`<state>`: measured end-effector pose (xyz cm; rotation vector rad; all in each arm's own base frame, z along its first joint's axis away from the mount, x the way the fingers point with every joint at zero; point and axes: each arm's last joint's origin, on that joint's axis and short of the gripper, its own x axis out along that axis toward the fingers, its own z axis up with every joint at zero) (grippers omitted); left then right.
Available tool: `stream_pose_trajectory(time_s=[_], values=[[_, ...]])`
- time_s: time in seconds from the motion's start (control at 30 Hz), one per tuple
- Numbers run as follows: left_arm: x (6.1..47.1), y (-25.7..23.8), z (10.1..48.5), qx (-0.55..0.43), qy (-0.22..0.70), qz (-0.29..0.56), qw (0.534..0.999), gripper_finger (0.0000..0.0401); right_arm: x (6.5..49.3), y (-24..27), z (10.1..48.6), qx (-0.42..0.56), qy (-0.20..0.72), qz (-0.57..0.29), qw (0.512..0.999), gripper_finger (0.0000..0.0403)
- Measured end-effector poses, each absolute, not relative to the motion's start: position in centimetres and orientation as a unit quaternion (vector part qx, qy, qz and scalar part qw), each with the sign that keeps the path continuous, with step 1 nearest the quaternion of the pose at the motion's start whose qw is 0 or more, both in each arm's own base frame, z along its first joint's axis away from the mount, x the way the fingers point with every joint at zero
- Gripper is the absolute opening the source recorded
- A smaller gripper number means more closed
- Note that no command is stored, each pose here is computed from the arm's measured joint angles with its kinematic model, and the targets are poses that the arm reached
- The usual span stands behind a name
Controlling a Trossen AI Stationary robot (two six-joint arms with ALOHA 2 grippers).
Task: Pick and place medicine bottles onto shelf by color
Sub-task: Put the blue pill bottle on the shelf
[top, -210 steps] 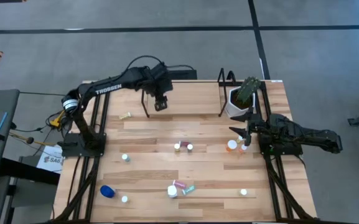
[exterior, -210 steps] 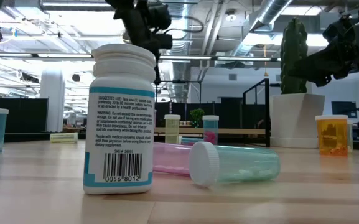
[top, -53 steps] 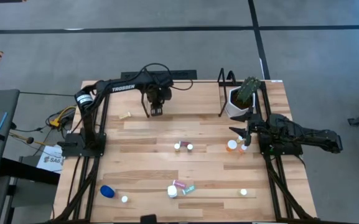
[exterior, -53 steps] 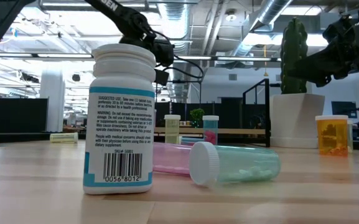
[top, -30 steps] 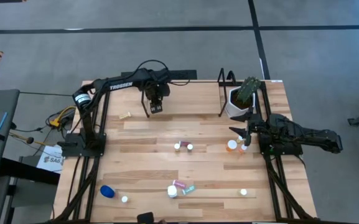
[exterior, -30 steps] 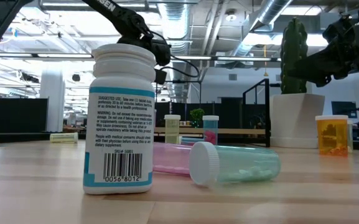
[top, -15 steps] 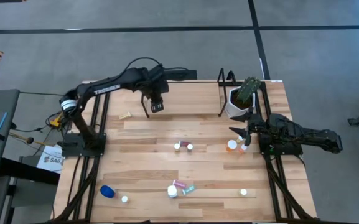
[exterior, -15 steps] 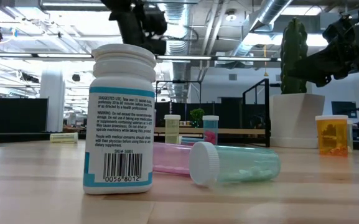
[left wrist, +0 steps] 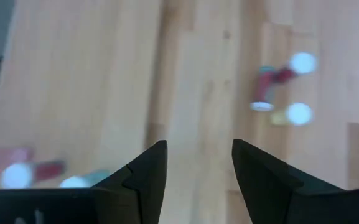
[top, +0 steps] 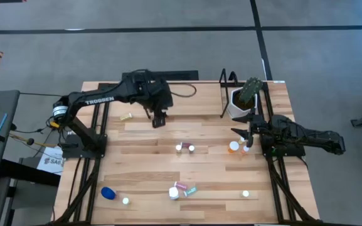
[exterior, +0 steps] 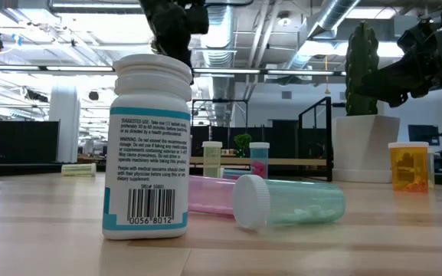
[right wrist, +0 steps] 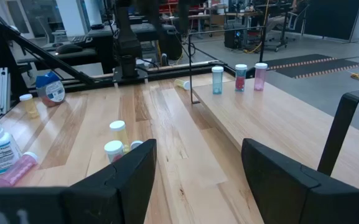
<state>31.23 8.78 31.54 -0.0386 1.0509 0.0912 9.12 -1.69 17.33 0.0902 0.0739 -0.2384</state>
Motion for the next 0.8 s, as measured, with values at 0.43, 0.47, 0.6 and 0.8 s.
stream_pose_trajectory(time_s=[0.43, 0.47, 0.6, 0.8], values=[[32.4, 2.5, 31.3, -0.032, 0.509, 0.013, 0.860, 0.0168, 9.1, -1.7, 17.3, 0.045, 0.037, -0.119, 0.991, 0.0260], [32.4, 2.0, 31.3, -0.030, 0.512, 0.015, 0.858, 0.0168, 9.1, -1.7, 17.3, 0.045, 0.037, -0.119, 0.991, 0.0260], [32.4, 0.2, 31.2, -0.024, 0.516, 0.027, 0.856, 0.0168, 9.1, -1.7, 17.3, 0.045, 0.037, -0.119, 0.991, 0.0260], [32.4, -1.7, 31.3, -0.011, 0.508, 0.028, 0.861, 0.0168, 9.1, -1.7, 17.3, 0.045, 0.037, -0.119, 0.991, 0.0260]])
